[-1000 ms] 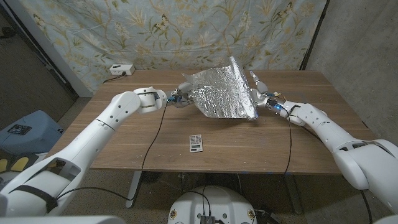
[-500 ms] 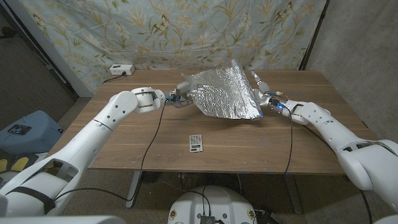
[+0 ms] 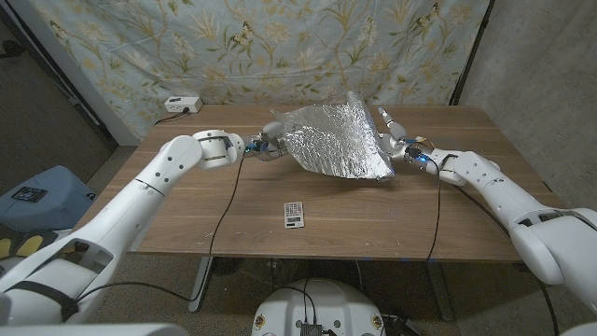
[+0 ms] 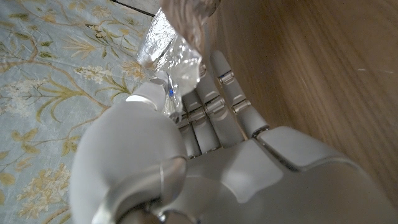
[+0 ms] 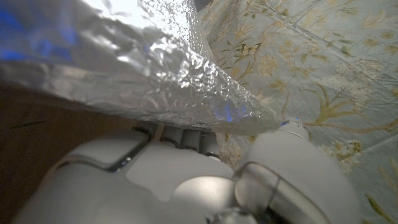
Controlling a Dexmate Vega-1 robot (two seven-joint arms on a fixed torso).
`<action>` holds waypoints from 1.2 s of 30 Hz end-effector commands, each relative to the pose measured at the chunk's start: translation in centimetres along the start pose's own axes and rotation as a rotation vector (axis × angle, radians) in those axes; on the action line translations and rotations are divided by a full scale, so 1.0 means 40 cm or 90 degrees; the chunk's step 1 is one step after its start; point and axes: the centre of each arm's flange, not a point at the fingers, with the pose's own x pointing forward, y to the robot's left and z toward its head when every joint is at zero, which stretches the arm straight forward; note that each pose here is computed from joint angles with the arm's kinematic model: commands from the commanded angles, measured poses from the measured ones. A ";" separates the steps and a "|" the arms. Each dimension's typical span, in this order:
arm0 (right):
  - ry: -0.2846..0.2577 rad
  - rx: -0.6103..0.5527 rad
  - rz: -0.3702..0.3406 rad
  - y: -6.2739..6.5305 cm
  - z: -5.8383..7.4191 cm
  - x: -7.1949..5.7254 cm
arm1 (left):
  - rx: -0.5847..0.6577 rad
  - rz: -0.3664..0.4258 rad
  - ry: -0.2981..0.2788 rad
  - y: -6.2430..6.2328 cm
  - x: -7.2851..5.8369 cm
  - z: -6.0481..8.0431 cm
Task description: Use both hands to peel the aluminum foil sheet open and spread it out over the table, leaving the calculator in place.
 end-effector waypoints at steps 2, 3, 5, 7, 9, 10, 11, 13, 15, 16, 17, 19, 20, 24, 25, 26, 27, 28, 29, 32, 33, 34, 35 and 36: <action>0.000 0.001 -0.010 -0.013 0.008 -0.006 | 0.002 0.005 -0.005 0.005 -0.020 0.015; 0.000 0.001 -0.011 -0.014 0.008 -0.007 | 0.001 0.004 -0.006 0.005 -0.020 0.015; 0.001 0.000 -0.014 -0.015 0.009 -0.008 | 0.001 0.006 -0.005 0.006 -0.022 0.016; 0.001 0.000 -0.015 -0.015 0.010 -0.009 | -0.002 0.005 -0.005 0.007 -0.024 0.016; 0.003 0.000 -0.017 -0.015 0.010 -0.010 | -0.005 0.003 -0.005 0.008 -0.025 0.016; 0.004 -0.001 -0.017 -0.015 0.010 -0.010 | -0.008 0.002 -0.005 0.008 -0.026 0.016; 0.004 -0.001 -0.018 -0.016 0.010 -0.010 | -0.011 0.000 -0.004 0.009 -0.026 0.016; 0.006 -0.001 -0.020 -0.016 0.010 -0.010 | -0.014 -0.002 -0.005 0.010 -0.027 0.015; 0.009 0.000 -0.022 -0.016 0.009 -0.011 | -0.013 0.001 -0.005 0.012 -0.029 0.015; 0.009 0.000 -0.023 -0.016 0.009 -0.011 | -0.015 -0.001 -0.007 0.012 -0.030 0.016; 0.010 0.000 -0.024 -0.016 0.009 -0.012 | -0.015 -0.001 -0.007 0.013 -0.031 0.016; 0.014 0.001 -0.027 -0.016 0.009 -0.013 | -0.020 -0.002 -0.008 0.014 -0.034 0.016; 0.016 0.001 -0.027 -0.016 0.009 -0.014 | -0.023 -0.002 -0.008 0.016 -0.035 0.016; 0.022 0.000 -0.032 -0.016 0.013 -0.018 | -0.030 -0.004 -0.010 0.019 -0.041 0.016; 0.023 -0.001 -0.033 -0.016 0.013 -0.019 | -0.029 0.001 -0.010 0.020 -0.042 0.016; 0.027 -0.002 -0.035 -0.015 0.015 -0.020 | -0.032 -0.002 -0.011 0.021 -0.045 0.017; 0.030 -0.002 -0.034 -0.015 0.015 -0.021 | -0.033 -0.001 -0.010 0.022 -0.047 0.017; 0.031 -0.002 -0.034 -0.015 0.016 -0.021 | -0.034 -0.002 -0.011 0.023 -0.048 0.018; 0.031 -0.002 -0.035 -0.015 0.016 -0.022 | -0.035 -0.004 -0.012 0.024 -0.050 0.018; 0.034 -0.003 -0.039 -0.016 0.018 -0.026 | -0.037 0.001 -0.010 0.028 -0.057 0.019; 0.035 -0.004 -0.040 -0.017 0.018 -0.028 | -0.038 0.001 -0.010 0.030 -0.061 0.020; 0.035 -0.005 -0.042 -0.017 0.019 -0.030 | -0.036 0.005 -0.010 0.032 -0.064 0.020; 0.036 -0.005 -0.044 -0.018 0.020 -0.032 | -0.037 0.007 -0.011 0.034 -0.068 0.021; 0.037 -0.006 -0.045 -0.018 0.021 -0.034 | -0.038 0.008 -0.011 0.037 -0.070 0.021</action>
